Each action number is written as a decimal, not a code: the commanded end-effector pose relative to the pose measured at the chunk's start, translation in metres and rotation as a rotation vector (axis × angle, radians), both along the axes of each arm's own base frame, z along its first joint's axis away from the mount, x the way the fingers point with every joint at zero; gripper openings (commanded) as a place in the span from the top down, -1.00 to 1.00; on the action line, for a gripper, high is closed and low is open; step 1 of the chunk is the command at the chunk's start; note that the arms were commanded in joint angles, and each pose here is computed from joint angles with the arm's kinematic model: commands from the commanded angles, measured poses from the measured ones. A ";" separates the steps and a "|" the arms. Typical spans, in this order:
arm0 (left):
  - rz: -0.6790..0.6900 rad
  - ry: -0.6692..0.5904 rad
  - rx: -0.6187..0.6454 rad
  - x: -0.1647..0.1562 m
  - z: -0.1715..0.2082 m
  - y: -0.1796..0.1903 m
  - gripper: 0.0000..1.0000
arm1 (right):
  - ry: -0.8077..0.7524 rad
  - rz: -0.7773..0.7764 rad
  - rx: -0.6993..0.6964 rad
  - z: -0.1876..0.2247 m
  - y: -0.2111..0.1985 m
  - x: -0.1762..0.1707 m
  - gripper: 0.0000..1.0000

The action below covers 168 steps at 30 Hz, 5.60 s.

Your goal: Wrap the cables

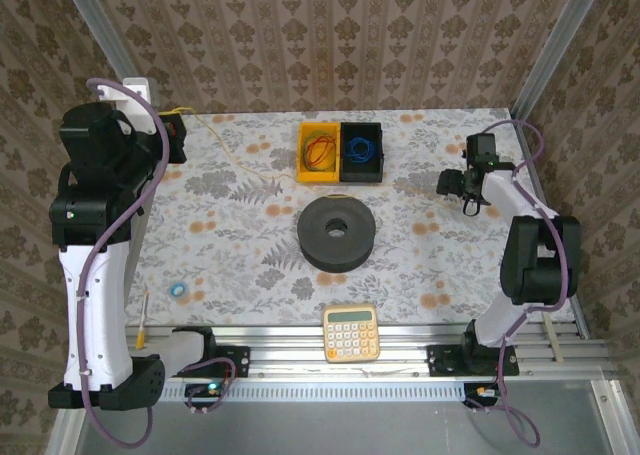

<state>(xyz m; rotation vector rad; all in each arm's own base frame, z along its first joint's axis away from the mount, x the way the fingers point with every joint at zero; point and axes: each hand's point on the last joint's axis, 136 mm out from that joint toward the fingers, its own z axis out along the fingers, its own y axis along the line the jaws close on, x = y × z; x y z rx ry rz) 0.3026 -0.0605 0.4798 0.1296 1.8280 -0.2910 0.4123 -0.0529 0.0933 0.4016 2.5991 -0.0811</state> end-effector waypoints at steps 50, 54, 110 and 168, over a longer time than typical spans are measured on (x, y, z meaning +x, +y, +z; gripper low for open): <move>0.320 -0.022 0.043 -0.042 0.008 0.096 1.00 | -0.577 -0.481 0.732 0.028 -0.103 0.051 1.00; 0.410 -0.026 0.034 -0.048 0.012 0.123 1.00 | -0.629 -0.535 0.825 0.025 -0.118 0.050 1.00; 0.102 0.000 0.055 -0.008 -0.006 0.038 1.00 | -0.337 -0.069 0.775 0.045 0.074 0.175 0.49; 0.058 0.001 0.070 -0.007 -0.009 0.013 1.00 | -0.725 1.453 0.467 0.227 0.576 -0.014 -0.44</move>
